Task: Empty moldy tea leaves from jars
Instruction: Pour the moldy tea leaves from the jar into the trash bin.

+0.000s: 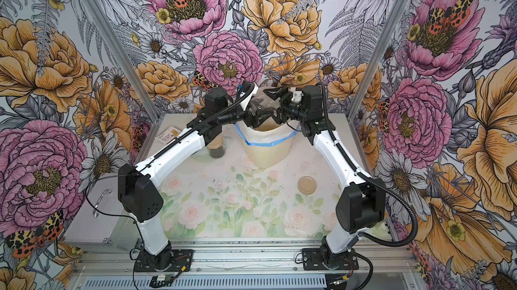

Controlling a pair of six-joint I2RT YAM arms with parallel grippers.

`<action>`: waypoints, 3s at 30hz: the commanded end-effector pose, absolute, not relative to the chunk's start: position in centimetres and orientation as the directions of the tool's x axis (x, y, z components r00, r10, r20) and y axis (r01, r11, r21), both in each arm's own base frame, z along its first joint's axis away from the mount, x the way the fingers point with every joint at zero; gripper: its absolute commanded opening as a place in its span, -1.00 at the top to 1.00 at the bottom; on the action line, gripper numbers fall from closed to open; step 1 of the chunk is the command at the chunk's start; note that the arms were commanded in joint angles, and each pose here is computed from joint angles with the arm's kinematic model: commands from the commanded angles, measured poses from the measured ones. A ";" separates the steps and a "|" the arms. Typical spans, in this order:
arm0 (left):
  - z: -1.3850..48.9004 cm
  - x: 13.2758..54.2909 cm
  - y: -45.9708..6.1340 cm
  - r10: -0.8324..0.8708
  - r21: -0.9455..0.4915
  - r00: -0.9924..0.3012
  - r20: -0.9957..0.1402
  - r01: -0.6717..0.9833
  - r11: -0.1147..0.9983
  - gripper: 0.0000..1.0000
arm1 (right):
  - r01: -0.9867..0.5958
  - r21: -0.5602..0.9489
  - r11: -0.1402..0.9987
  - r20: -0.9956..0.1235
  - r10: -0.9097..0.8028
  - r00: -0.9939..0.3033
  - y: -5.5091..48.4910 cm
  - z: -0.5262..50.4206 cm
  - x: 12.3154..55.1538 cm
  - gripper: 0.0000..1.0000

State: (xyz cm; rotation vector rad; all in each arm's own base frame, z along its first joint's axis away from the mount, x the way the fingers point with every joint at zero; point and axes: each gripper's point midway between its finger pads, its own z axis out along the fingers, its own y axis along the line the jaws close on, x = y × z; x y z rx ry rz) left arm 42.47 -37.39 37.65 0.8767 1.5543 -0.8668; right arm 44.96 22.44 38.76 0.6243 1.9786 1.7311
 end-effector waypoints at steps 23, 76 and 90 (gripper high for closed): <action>40.3 44.5 -33.1 0.073 -0.062 -0.140 -0.988 0.768 0.638 0.05 | -0.004 0.994 0.107 -0.061 0.537 -0.841 23.3 41.3 43.7 -0.99; 34.5 43.2 -36.3 0.240 -0.241 -0.589 -0.772 0.620 0.747 0.15 | -0.154 0.767 0.623 -0.512 0.449 -0.732 13.7 37.6 36.0 -0.99; 33.4 41.4 -33.8 0.312 -0.203 -0.628 -0.713 0.611 0.765 0.20 | -0.119 0.768 0.630 -0.486 0.451 -0.749 13.3 35.7 36.4 -0.99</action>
